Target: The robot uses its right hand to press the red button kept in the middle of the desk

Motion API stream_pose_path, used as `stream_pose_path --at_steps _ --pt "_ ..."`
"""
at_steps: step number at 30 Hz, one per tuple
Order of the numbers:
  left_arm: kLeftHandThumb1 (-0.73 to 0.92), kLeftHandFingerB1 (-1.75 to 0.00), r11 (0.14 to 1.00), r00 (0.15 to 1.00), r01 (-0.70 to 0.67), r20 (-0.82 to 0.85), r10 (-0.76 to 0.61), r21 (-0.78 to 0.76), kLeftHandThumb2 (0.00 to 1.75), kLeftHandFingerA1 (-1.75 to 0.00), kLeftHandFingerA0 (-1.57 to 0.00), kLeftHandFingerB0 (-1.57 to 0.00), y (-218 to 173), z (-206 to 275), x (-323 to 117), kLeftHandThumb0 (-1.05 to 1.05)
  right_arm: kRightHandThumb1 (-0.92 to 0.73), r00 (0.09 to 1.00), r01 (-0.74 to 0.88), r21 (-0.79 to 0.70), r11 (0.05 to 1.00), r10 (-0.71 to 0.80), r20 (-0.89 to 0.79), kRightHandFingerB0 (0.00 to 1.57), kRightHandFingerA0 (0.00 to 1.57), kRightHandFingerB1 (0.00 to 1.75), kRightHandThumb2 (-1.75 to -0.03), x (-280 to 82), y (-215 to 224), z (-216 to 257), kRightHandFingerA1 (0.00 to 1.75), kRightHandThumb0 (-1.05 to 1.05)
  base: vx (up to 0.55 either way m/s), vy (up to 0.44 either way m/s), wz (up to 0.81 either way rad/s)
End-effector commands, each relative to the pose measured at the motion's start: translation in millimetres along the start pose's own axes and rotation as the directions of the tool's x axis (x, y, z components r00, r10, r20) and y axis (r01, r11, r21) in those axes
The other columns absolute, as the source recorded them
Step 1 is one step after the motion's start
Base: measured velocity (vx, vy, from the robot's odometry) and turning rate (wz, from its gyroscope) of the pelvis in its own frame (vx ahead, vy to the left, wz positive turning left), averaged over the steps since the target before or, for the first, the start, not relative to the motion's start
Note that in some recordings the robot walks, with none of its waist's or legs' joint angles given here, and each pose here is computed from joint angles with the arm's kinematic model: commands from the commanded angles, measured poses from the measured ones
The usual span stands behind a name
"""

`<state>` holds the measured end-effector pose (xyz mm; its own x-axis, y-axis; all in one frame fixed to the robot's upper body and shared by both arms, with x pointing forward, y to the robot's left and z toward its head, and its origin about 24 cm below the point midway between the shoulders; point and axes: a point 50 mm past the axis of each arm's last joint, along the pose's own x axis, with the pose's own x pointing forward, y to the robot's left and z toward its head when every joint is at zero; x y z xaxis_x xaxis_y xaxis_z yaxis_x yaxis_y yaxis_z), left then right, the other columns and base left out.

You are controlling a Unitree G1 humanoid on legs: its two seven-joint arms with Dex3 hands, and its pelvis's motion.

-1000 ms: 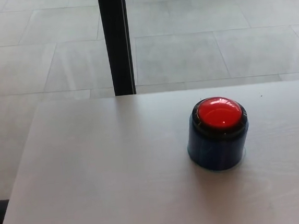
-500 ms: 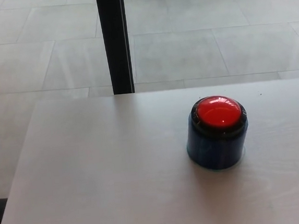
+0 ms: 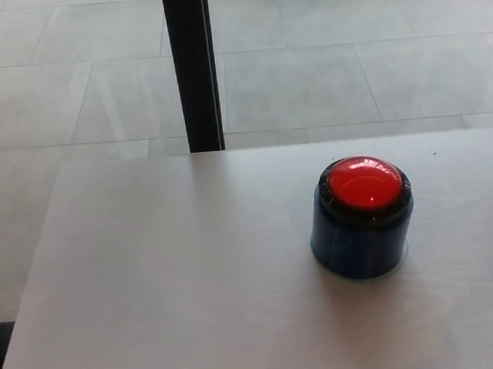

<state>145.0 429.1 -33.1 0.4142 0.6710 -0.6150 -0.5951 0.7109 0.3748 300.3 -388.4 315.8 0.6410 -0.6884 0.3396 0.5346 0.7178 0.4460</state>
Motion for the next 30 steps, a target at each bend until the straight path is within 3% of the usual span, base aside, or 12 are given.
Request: stream_pose_path --at_steps 1,3,5,7,8,9,10,12,13,14,25,30 --pt "0.92 -0.84 1.0 1.0 -0.024 0.009 0.024 -0.016 1.26 -1.01 -0.57 -0.39 7 6 0 -0.76 -0.54 0.986 -0.149 0.073 0.986 0.154 -0.068 0.8 0.94 1.4 -1.28 0 43 -10 1.75 -0.03 0.0 0.0 0.0" --pt "0.92 -0.93 1.0 1.0 -0.016 0.01 0.016 -0.023 1.2 -1.2 -0.44 -0.29 6 6 0 -0.74 -0.52 0.979 -0.184 0.091 0.979 0.191 -0.071 0.84 0.93 1.39 -1.29 -1 54 -14 1.75 -0.03 0.0 0.0 0.0" --pt "0.92 -0.78 1.0 1.0 -0.014 0.0 0.014 -0.015 1.29 -0.96 -0.52 -0.33 6 6 0 -0.75 -0.58 0.94 -0.311 0.141 0.94 0.326 -0.102 0.8 0.92 1.38 -1.21 -13 87 -30 1.75 -0.07 0.0 0.0 0.0" --pt "0.92 -0.89 1.0 1.0 -0.01 0.005 0.01 -0.023 1.19 -1.18 -0.43 -0.25 6 6 0 -0.74 -0.55 0.929 -0.335 0.129 0.933 0.35 -0.121 0.85 0.94 1.36 -1.2 -22 104 -40 1.75 -0.06 0.0 0.0 0.0" --pt "0.92 -0.79 1.0 1.0 -0.014 0.002 0.014 -0.022 1.25 -0.98 -0.55 -0.34 6 5 0 -0.74 -0.58 0.922 -0.35 0.124 0.929 0.364 -0.129 0.92 1.2 1.14 -1.2 -26 111 -45 1.37 -0.12 0.0 0.0 0.0" --pt "0.92 -0.79 1.0 1.0 -0.018 -0.002 0.018 -0.023 1.25 -0.98 -0.55 -0.34 6 5 0 -0.74 -0.58 0.917 -0.361 0.12 0.925 0.375 -0.138 0.92 1.2 1.14 -1.2 -29 116 -49 1.37 -0.12 0.0 0.0 0.0" --pt "0.92 -0.8 1.0 1.0 -0.013 -0.001 0.013 -0.014 1.25 -0.99 -0.56 -0.35 7 2 0 -0.75 -0.52 0.898 -0.394 0.121 0.911 0.41 -0.159 0.85 0.95 1.4 -1.25 -35 125 -56 1.75 -0.08 0.0 0.0 0.0" --pt "0.92 -0.82 1.0 1.0 -0.019 -0.002 0.019 -0.014 1.28 -0.99 -0.56 -0.37 6 4 0 -0.76 -0.51 0.866 -0.452 0.108 0.886 0.464 -0.187 0.85 0.97 1.43 -1.27 -46 141 -69 1.75 -0.1 0.0 0.0 0.0" --pt "0.92 -0.93 1.0 1.0 -0.016 0.001 0.016 -0.014 1.2 -1.2 -0.45 -0.27 6 5 0 -0.74 -0.5 0.837 -0.496 0.092 0.863 0.504 -0.214 0.85 0.98 1.45 -1.27 -57 154 -81 1.75 -0.12 0.0 0.0 0.0" --pt "0.92 -0.79 1.0 1.0 -0.014 0.0 0.014 -0.018 1.3 -0.98 -0.54 -0.31 5 6 0 -0.75 -0.49 0.819 -0.524 0.092 0.847 0.53 -0.221 0.86 1.02 1.46 -1.29 -62 160 -86 1.75 -0.13 0.0 0.0 0.0" --pt "0.92 -0.79 1.0 1.0 -0.024 -0.011 0.024 -0.007 1.3 -1.0 -0.57 -0.31 4 7 1 -0.75 -0.39 0.671 -0.692 0.014 0.722 0.651 -0.356 0.8 0.98 1.55 -1.34 -116 192 -146 1.75 -0.21 0.0 0.0 0.0" --pt "0.92 -0.76 1.0 1.0 -0.01 -0.004 0.01 0.005 1.31 -0.95 -0.52 -0.28 3 9 1 -0.75 -0.53 0.607 -0.733 0.034 0.68 0.675 -0.42 0.73 0.94 1.57 -1.15 -138 197 -165 1.75 -0.23 0.0 0.0 0.0"
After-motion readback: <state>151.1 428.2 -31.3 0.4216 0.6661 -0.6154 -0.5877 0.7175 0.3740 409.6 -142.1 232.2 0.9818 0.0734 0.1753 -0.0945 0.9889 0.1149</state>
